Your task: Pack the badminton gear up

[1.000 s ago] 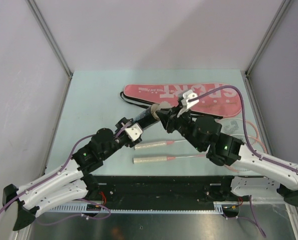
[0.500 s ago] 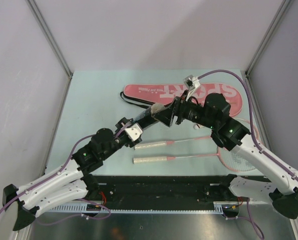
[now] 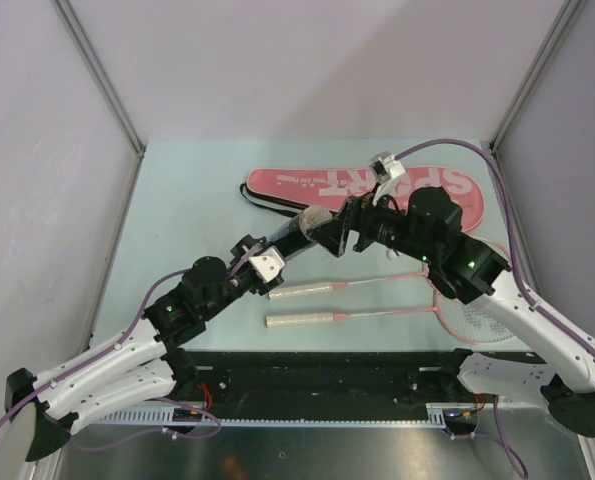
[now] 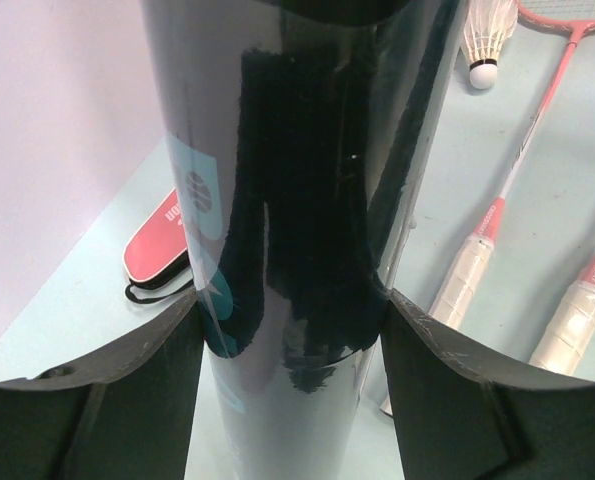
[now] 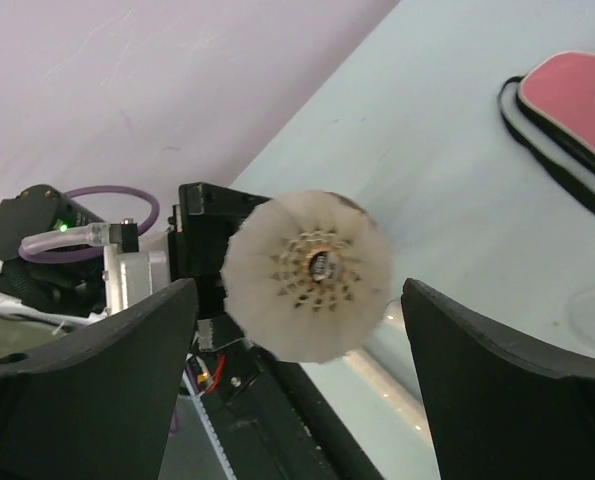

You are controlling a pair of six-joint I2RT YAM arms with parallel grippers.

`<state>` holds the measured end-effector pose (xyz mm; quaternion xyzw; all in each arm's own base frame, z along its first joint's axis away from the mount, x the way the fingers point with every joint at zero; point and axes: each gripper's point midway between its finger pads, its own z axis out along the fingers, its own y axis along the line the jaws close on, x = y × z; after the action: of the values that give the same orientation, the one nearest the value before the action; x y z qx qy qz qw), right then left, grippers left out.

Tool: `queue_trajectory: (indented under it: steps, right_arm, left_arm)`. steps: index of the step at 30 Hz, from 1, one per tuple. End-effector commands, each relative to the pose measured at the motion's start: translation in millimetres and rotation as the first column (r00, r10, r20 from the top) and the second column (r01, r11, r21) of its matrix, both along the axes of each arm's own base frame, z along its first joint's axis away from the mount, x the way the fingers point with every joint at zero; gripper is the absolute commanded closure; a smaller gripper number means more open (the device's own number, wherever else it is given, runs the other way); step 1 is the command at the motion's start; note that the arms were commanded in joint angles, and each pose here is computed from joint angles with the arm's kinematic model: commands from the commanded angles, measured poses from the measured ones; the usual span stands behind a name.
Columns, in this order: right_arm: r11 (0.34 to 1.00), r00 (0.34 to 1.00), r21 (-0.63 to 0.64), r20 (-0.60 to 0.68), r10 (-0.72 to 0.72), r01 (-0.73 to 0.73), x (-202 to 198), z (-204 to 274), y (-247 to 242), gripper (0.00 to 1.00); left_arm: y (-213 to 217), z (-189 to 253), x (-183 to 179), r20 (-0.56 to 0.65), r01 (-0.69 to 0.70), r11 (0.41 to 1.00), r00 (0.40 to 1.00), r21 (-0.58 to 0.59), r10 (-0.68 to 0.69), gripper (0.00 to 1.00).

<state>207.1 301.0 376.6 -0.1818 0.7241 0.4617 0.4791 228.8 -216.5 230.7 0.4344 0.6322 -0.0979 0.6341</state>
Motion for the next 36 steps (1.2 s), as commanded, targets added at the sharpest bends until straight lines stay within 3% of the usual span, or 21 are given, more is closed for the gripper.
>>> queue_trajectory:
  steps: [1,10,26,33,36]
  right_arm:
    - [0.995,0.992,0.022,0.078,-0.094,0.093,5.2,31.5,-30.1,0.11]
    - [0.996,0.995,-0.008,0.044,-0.089,0.089,20.3,17.1,-25.7,0.11]
    - [0.981,0.993,-0.191,-0.112,-0.042,0.020,52.9,-55.6,43.4,0.14]
    - [0.977,0.991,-0.198,-0.089,-0.103,0.084,55.2,-40.0,12.8,0.13]
    - [0.979,0.992,-0.168,-0.015,-0.124,0.119,44.9,-13.9,-10.0,0.12]
  left_arm:
    - [-5.7,47.8,0.2,0.089,0.019,0.993,0.996,-0.117,-0.008,0.84]
    - [-5.5,48.7,-0.3,0.091,0.021,0.993,0.996,-0.120,-0.010,0.84]
    - [-6.4,48.9,-1.8,0.093,0.028,0.992,0.996,-0.120,-0.017,0.85]
    - [-5.6,51.8,-2.3,0.100,0.029,0.992,0.995,-0.126,-0.017,0.85]
    - [-5.6,50.3,-2.4,0.097,0.027,0.992,0.995,-0.125,-0.015,0.85]
